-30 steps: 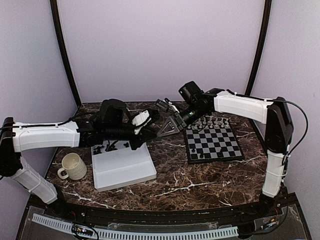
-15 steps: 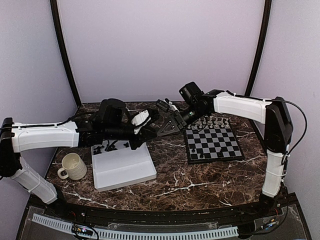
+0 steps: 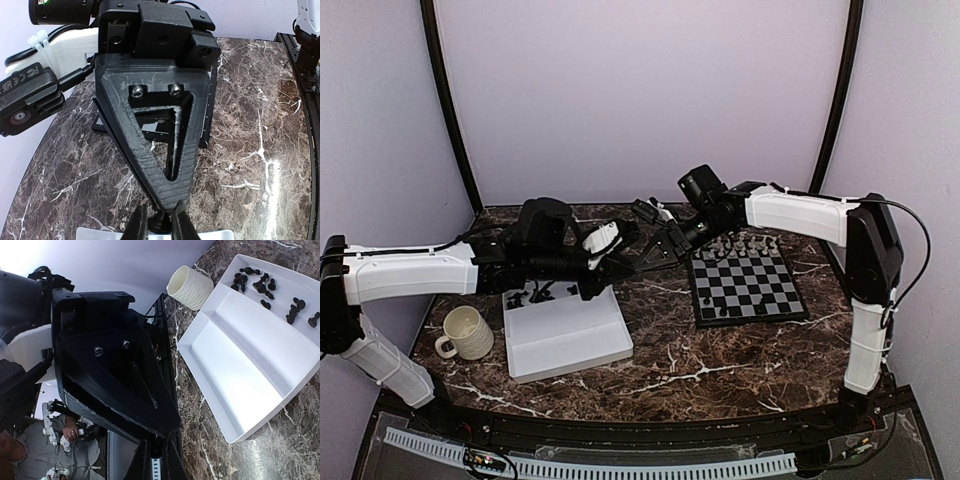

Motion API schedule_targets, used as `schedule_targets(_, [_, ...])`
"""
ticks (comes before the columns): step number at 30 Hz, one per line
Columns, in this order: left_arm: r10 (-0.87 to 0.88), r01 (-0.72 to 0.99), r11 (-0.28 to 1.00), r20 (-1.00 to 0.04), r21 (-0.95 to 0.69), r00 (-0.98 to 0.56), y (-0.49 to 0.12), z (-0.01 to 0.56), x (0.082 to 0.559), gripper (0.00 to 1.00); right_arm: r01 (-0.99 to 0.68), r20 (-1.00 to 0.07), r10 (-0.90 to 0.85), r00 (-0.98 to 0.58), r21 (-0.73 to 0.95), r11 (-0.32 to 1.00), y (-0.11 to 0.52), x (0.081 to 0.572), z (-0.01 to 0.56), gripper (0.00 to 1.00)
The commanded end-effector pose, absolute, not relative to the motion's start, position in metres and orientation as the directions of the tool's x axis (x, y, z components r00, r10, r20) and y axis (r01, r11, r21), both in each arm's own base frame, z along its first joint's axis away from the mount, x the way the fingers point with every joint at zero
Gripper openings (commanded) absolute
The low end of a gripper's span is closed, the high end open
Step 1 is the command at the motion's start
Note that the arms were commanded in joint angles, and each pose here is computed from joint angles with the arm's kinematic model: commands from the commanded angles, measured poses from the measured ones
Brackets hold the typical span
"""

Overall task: Set up the chess pieces on the board
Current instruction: Pass from the left arm to the right, then place the pawn at g7.

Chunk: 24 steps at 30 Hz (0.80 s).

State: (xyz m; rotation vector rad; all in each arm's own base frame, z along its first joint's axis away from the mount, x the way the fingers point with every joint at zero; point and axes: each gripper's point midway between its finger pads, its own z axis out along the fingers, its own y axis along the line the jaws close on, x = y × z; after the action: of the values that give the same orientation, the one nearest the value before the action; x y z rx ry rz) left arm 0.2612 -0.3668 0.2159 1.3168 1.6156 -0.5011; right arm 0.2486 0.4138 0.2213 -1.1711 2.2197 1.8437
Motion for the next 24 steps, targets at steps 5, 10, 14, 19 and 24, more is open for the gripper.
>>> schedule_targets(5, [0.51, 0.928, 0.287, -0.858, 0.238, 0.062, -0.368, 0.219, 0.246, 0.26, -0.605, -0.526, -0.491, -0.694, 0.797, 0.001, 0.415, 0.262, 0.222, 0.0])
schedule_targets(10, [0.499, 0.898, 0.335, -0.862, 0.285, 0.088, -0.358, 0.23, 0.251, 0.41, -0.698, -0.57, -0.497, -0.654, 0.708, 0.107, 0.4, 0.278, 0.211, 0.0])
schedule_targets(14, [0.487, 0.834, 0.436, -0.868, 0.338, 0.098, -0.341, 0.244, 0.263, 0.53, -0.794, -0.605, -0.537, -0.588, 0.559, 0.239, 0.371, 0.295, 0.196, 0.0])
schedule_targets(19, [0.49, 0.688, 0.608, -0.869, 0.397, 0.069, -0.311, 0.257, 0.289, 0.69, -0.89, -0.538, -0.709, -0.456, 0.251, 0.381, 0.312, 0.304, 0.164, 0.0])
schedule_targets(24, [0.516, 0.562, 0.704, -0.856, 0.434, 0.014, -0.286, 0.261, 0.31, 0.74, -0.89, -0.382, -0.816, -0.434, 0.04, 0.455, 0.24, 0.301, 0.147, 0.0])
